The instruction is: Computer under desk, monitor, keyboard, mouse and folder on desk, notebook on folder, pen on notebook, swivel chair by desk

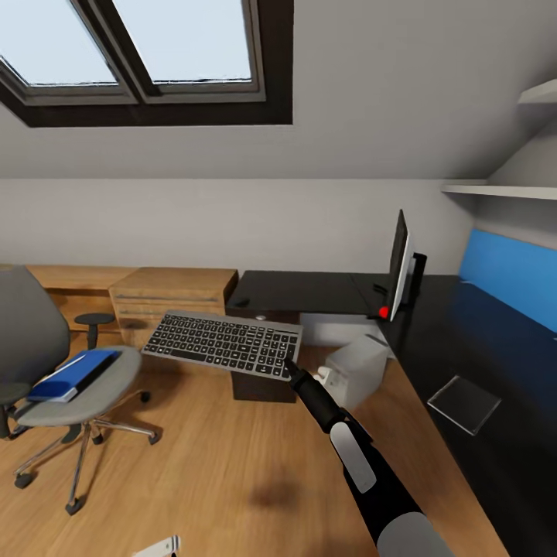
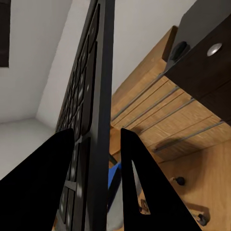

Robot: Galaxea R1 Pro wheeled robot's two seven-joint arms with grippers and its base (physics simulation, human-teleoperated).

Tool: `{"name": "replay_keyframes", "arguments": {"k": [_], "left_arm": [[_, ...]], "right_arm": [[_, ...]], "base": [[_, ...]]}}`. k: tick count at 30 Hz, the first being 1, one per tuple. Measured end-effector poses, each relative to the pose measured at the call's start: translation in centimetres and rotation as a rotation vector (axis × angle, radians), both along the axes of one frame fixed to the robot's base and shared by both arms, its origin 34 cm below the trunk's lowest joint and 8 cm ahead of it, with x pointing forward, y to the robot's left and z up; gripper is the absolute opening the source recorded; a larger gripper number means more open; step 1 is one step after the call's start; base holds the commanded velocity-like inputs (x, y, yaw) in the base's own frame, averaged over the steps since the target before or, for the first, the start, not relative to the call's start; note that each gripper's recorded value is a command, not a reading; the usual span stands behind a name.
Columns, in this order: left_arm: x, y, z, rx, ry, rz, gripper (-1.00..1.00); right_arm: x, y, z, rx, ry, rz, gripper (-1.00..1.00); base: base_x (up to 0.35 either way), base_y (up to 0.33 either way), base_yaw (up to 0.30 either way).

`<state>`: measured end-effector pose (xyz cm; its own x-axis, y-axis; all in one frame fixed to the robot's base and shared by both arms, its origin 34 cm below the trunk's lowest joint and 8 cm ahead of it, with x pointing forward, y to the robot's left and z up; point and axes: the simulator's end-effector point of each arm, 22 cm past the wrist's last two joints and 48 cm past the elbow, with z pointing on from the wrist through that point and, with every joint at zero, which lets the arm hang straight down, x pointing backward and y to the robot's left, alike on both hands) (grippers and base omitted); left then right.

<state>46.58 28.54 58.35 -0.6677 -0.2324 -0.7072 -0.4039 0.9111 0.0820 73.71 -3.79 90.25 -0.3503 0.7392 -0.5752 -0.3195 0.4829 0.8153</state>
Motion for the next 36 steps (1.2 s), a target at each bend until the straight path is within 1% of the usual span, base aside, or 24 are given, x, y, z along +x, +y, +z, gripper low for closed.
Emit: {"name": "replay_keyframes", "arguments": {"k": [8,21,25,26,27,28,30,33,34,35,36], "left_arm": [[0.0,-0.1,0.0,0.003,0.000,-0.003,1.00],[0.1,0.1,2.2,0.001,0.005,0.003,1.00],[-0.1,0.1,2.6,-0.011,0.012,0.010,1.00],[-0.4,0.0,2.4,-0.025,0.022,0.013,1.00],[-1.1,0.1,1.4,-0.054,0.047,0.015,1.00],[-1.2,0.1,1.4,-0.062,0.050,0.011,1.00],[-1.3,-0.6,1.0,-0.109,0.060,-0.018,1.00],[-1.6,-0.7,1.1,-0.123,0.078,-0.028,1.00],[-1.8,-0.8,1.1,-0.127,0.094,-0.031,1.00],[-3.0,-0.7,0.2,-0.134,0.153,-0.037,1.00],[-3.8,-0.5,-0.4,-0.140,0.194,-0.038,1.00]], "right_arm": [[0.1,-0.1,0.0,0.005,0.002,-0.002,-1.00],[0.2,-0.1,2.3,0.008,0.000,-0.002,-1.00],[0.2,-0.1,3.1,0.010,-0.001,-0.002,-1.00],[0.3,-0.1,3.3,0.011,-0.002,-0.002,-1.00],[0.3,-0.1,3.5,0.012,-0.003,-0.002,-1.00],[0.3,-0.1,3.6,0.012,-0.003,-0.001,-1.00],[0.2,-0.1,4.0,0.013,-0.004,0.001,-1.00],[0.3,-0.1,4.5,0.014,-0.005,0.001,-1.00],[0.3,-0.1,4.7,0.014,-0.005,0.001,-1.00],[0.3,-0.1,4.8,0.014,-0.004,0.000,-1.00],[0.3,-0.1,5.0,0.014,-0.004,0.000,-1.00]], "base": [[0.075,0.050,0.000],[0.004,0.002,0.000],[0.000,0.000,0.000],[0.000,0.000,0.000],[0.000,0.000,0.000],[0.000,0.000,0.000],[0.000,0.000,0.000],[0.000,0.000,0.000],[0.000,0.000,0.000],[0.000,0.000,0.000],[0.000,0.000,0.000]]}}
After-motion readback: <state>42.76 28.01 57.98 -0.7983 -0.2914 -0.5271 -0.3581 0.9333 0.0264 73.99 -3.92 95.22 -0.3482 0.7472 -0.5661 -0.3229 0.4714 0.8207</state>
